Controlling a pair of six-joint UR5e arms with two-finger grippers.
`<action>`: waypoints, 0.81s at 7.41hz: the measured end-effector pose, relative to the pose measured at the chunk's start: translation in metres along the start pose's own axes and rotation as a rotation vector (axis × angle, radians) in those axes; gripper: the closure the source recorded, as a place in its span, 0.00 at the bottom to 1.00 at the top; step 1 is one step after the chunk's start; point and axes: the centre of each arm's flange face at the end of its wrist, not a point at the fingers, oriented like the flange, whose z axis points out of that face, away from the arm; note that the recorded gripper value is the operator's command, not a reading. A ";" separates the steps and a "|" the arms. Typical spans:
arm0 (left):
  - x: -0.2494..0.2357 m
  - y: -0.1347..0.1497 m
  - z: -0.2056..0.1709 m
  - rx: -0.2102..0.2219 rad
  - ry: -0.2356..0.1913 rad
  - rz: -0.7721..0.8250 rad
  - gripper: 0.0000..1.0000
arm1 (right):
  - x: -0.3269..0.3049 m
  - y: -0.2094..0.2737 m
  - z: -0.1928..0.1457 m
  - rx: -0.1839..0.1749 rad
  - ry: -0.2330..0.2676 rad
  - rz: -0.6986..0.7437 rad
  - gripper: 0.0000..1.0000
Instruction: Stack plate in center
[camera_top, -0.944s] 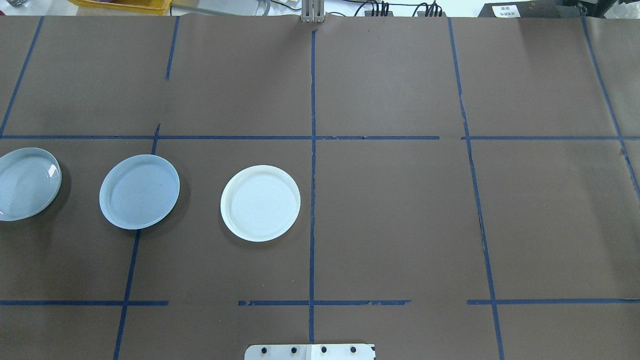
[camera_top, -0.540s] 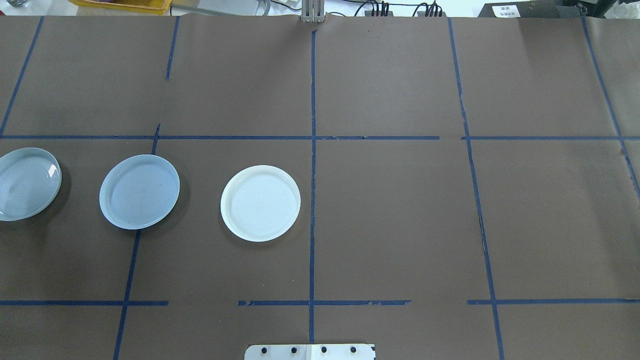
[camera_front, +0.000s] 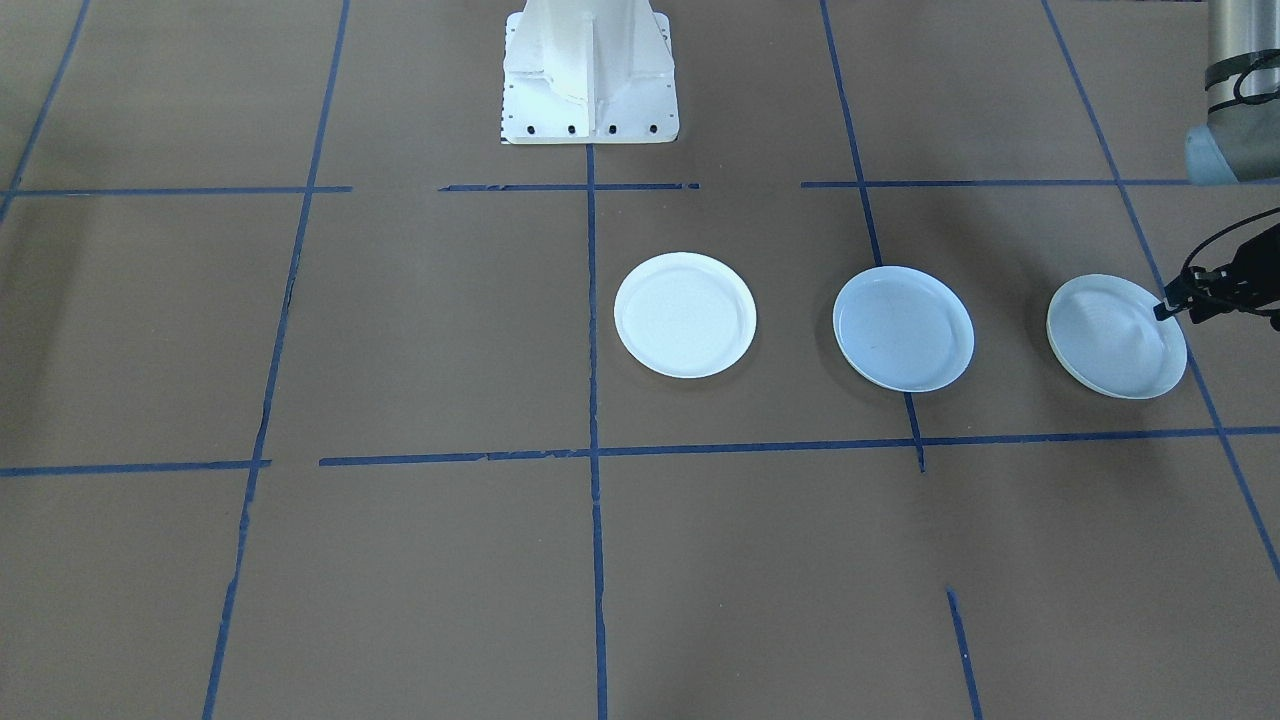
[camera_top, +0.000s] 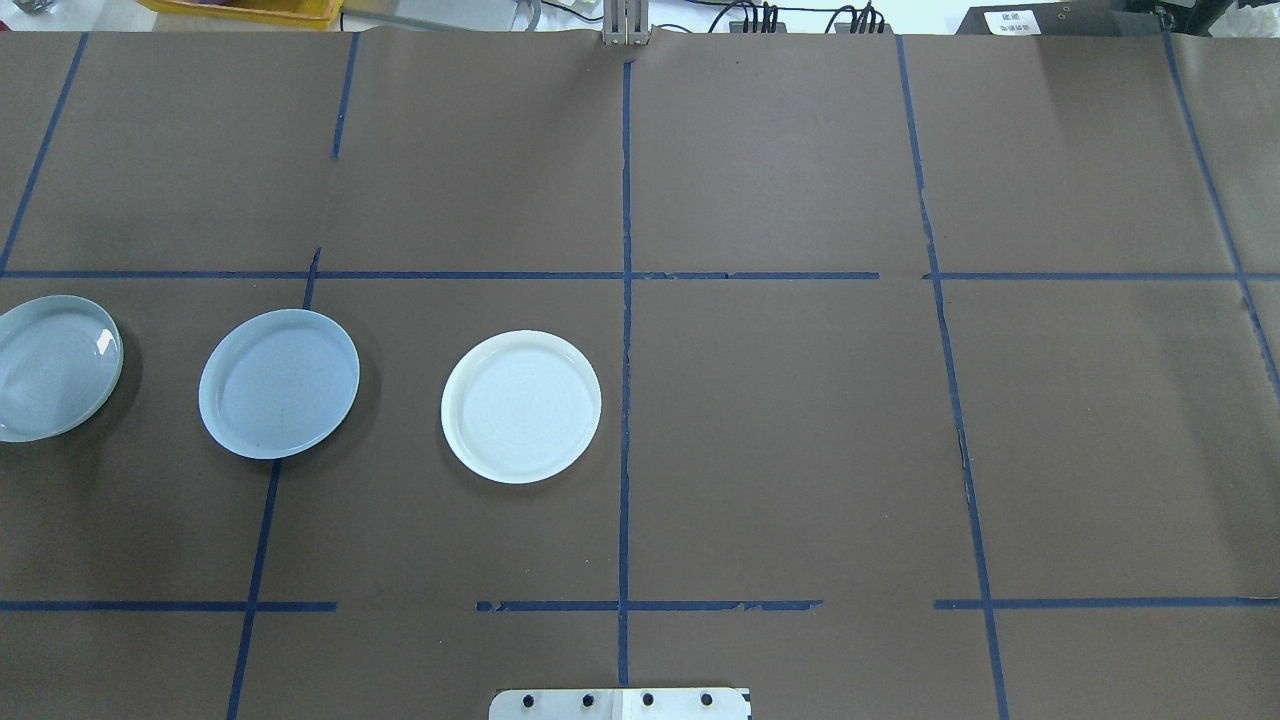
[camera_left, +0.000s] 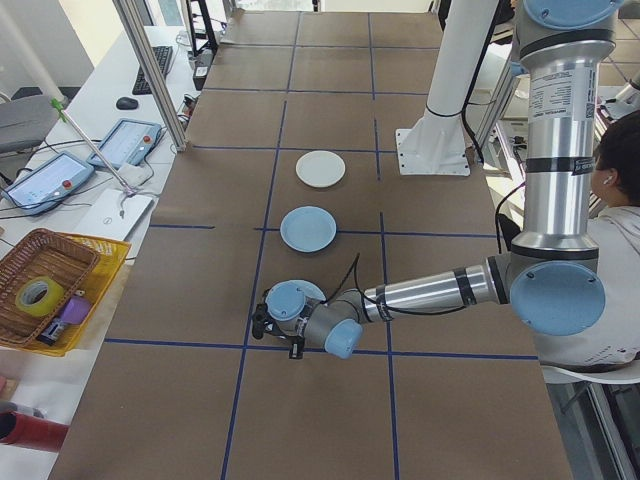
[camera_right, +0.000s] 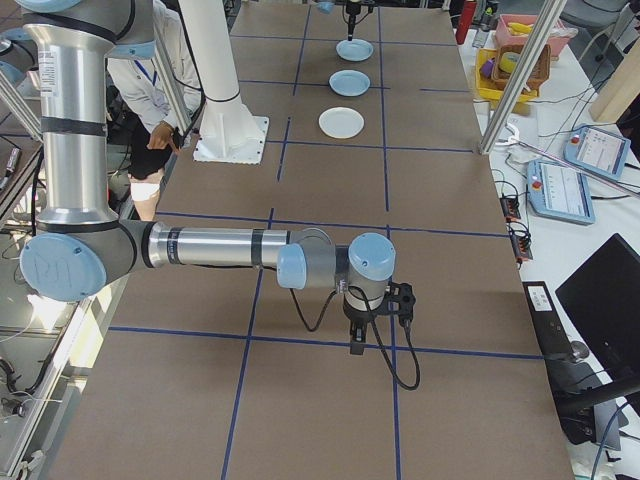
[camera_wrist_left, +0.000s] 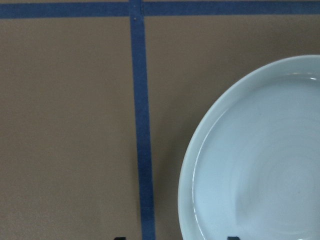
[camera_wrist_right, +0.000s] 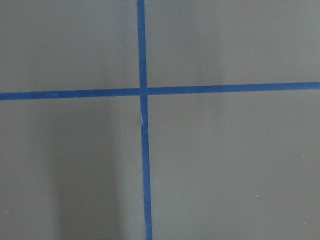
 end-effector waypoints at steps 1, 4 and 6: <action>0.001 -0.002 0.002 -0.002 0.000 -0.002 0.49 | 0.000 0.000 0.000 0.000 0.000 0.000 0.00; 0.005 -0.012 0.006 -0.007 0.000 -0.001 1.00 | 0.000 0.000 0.000 0.000 -0.001 0.000 0.00; 0.008 -0.016 0.007 -0.013 0.012 -0.001 1.00 | 0.000 0.000 0.000 0.000 -0.001 0.000 0.00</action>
